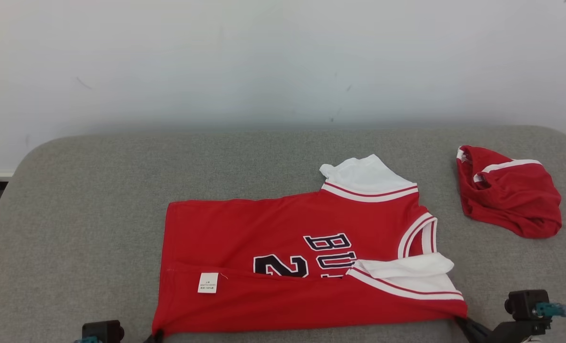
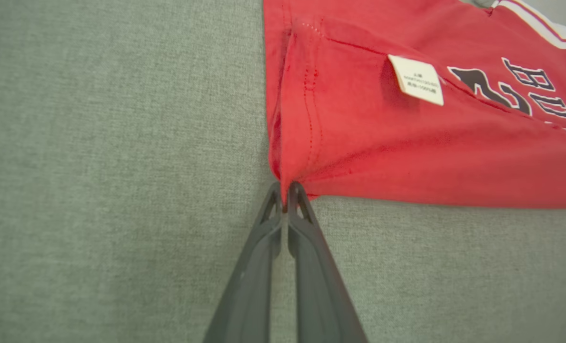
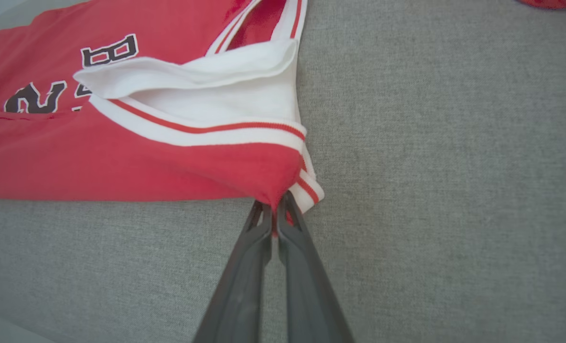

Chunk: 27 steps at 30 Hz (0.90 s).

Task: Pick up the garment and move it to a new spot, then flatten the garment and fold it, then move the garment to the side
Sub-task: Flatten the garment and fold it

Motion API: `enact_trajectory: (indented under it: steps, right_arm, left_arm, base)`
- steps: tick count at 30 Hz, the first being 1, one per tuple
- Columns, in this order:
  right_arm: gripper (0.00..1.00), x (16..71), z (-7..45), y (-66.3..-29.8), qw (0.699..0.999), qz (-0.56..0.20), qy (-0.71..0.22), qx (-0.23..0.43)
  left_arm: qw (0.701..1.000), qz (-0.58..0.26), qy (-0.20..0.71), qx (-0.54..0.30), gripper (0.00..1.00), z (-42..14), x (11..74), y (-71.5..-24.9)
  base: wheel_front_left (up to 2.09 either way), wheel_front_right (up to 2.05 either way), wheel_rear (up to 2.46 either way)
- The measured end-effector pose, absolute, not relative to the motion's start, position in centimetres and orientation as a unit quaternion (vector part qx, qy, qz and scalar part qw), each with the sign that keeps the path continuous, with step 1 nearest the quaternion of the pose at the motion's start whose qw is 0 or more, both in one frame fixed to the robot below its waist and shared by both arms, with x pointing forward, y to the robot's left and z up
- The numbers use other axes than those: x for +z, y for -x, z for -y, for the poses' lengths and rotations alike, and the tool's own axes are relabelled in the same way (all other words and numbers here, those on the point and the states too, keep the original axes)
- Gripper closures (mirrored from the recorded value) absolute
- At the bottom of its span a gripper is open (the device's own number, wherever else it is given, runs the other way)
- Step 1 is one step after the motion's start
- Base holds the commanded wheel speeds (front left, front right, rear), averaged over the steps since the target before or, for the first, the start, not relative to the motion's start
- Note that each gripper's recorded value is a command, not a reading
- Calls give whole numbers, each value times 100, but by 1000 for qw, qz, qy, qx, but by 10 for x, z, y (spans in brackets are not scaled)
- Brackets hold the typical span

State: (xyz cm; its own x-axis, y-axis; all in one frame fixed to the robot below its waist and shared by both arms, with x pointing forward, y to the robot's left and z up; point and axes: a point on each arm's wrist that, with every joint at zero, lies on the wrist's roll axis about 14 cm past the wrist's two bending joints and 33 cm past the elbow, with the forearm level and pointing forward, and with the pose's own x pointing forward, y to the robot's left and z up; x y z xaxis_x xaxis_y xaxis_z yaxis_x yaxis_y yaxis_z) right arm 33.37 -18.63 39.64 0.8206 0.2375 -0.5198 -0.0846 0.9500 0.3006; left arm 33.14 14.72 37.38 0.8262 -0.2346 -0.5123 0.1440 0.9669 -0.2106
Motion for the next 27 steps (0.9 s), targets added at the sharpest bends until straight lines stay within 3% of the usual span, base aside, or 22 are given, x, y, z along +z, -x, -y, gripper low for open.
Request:
enact_trajectory:
  steps: [8, 9, 10, 11, 12, 27]
  right_arm:
    - [100, 388, 180, -323, 934, -319, -131, 96]
    - [93, 389, 180, -324, 934, -317, -130, 96]
    - [39, 390, 181, -325, 935, -316, -129, 95]
    - [5, 391, 182, -325, 936, -314, -129, 93]
    - [0, 393, 182, -327, 937, -312, -129, 94]
    - [0, 469, 185, -364, 966, -170, -169, 94]
  left_arm:
    - [947, -289, 94, -107, 100, -143, 373, -327]
    - [947, -288, 95, -107, 97, -142, 373, -327]
    - [946, -290, 96, -106, 33, -142, 373, -326]
    - [947, -290, 96, -103, 0, -143, 373, -326]
    - [947, -288, 96, -101, 0, -144, 374, -326]
    - [983, -109, 131, -75, 0, -157, 462, -369]
  base:
    - [0, 0, 0]
    - [0, 0, 0]
    - [0, 0, 0]
    - [0, 0, 0]
    - [0, 0, 0]
    - [0, 0, 0]
